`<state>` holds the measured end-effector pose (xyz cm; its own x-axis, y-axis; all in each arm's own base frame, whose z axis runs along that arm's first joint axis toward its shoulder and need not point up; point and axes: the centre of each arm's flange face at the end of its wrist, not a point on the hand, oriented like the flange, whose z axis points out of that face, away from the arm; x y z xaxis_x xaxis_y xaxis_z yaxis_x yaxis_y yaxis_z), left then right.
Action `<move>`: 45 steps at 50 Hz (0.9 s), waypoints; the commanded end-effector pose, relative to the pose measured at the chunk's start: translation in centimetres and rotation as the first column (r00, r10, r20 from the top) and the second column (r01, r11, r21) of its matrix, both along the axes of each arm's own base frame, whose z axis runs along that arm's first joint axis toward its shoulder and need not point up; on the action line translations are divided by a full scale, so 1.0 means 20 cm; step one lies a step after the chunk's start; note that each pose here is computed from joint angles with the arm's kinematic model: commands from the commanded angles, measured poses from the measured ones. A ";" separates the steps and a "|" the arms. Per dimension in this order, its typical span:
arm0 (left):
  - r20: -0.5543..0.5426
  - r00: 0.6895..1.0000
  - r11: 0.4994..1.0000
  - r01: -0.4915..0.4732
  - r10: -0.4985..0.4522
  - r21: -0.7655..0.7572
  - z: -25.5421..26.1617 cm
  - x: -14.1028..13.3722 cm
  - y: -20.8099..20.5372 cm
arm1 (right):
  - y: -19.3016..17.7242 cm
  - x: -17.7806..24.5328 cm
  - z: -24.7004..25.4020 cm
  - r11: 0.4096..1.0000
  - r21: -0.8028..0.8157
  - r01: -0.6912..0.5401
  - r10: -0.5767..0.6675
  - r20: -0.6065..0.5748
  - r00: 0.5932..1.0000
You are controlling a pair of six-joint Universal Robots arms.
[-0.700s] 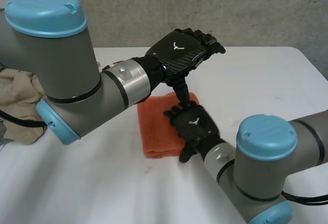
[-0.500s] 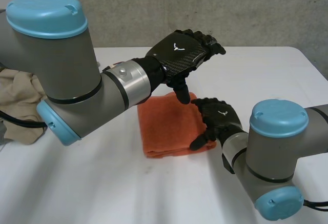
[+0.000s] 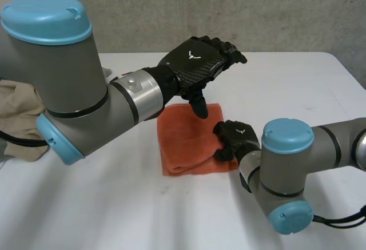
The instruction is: Fold the laundry.
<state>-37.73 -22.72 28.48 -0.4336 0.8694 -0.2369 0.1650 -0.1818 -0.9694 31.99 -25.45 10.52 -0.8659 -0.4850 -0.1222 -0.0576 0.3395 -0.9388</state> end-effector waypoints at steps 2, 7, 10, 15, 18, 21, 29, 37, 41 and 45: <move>-0.007 1.000 1.000 -0.007 0.007 -0.001 0.01 0.03 0.00 | -0.15 0.01 0.03 0.996 -0.086 0.010 -0.009 0.011 1.000; -0.025 1.000 1.000 -0.009 0.009 -0.013 0.05 0.05 -0.01 | -0.33 -0.01 0.09 0.984 -0.168 0.056 -0.053 0.021 0.998; -0.035 0.999 1.000 -0.016 0.015 -0.014 0.06 0.06 -0.02 | -0.51 -0.05 0.11 0.966 -0.220 0.134 -0.129 0.037 0.991; -0.050 0.998 1.000 -0.027 0.026 -0.014 0.09 0.07 -0.03 | -0.82 -0.20 0.14 0.913 -0.276 0.302 -0.297 0.060 0.953; -0.055 0.998 0.999 -0.033 0.033 -0.011 0.10 0.08 -0.05 | -1.01 -0.33 0.15 0.863 -0.297 0.408 -0.407 0.069 0.911; -0.058 0.998 0.999 -0.039 0.039 -0.008 0.10 0.09 -0.06 | -1.17 -0.48 0.16 0.819 -0.299 0.489 -0.492 0.070 0.868; -0.050 0.998 0.999 -0.039 0.039 -0.004 0.08 0.09 -0.06 | -1.39 -0.85 0.16 0.719 -0.349 0.601 -0.609 0.100 0.787; -0.046 0.998 0.999 -0.033 0.033 0.005 0.07 0.06 -0.06 | -1.49 -1.18 0.09 0.641 -0.366 0.675 -0.687 0.117 0.717; -0.044 0.999 1.000 -0.026 0.026 0.009 0.07 0.05 -0.04 | -1.51 -1.27 0.05 0.643 -0.358 0.676 -0.691 0.108 0.715; -0.045 0.999 1.000 -0.016 0.017 0.007 0.07 0.04 -0.03 | -1.51 -1.28 0.01 0.676 -0.347 0.651 -0.664 0.098 0.742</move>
<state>-36.61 -23.74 29.88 -0.4684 0.8580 -0.2110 0.1259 -0.1716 -0.9771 7.21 -55.55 11.80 -0.9695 0.2425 -0.0344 0.0210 -0.0574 -0.9981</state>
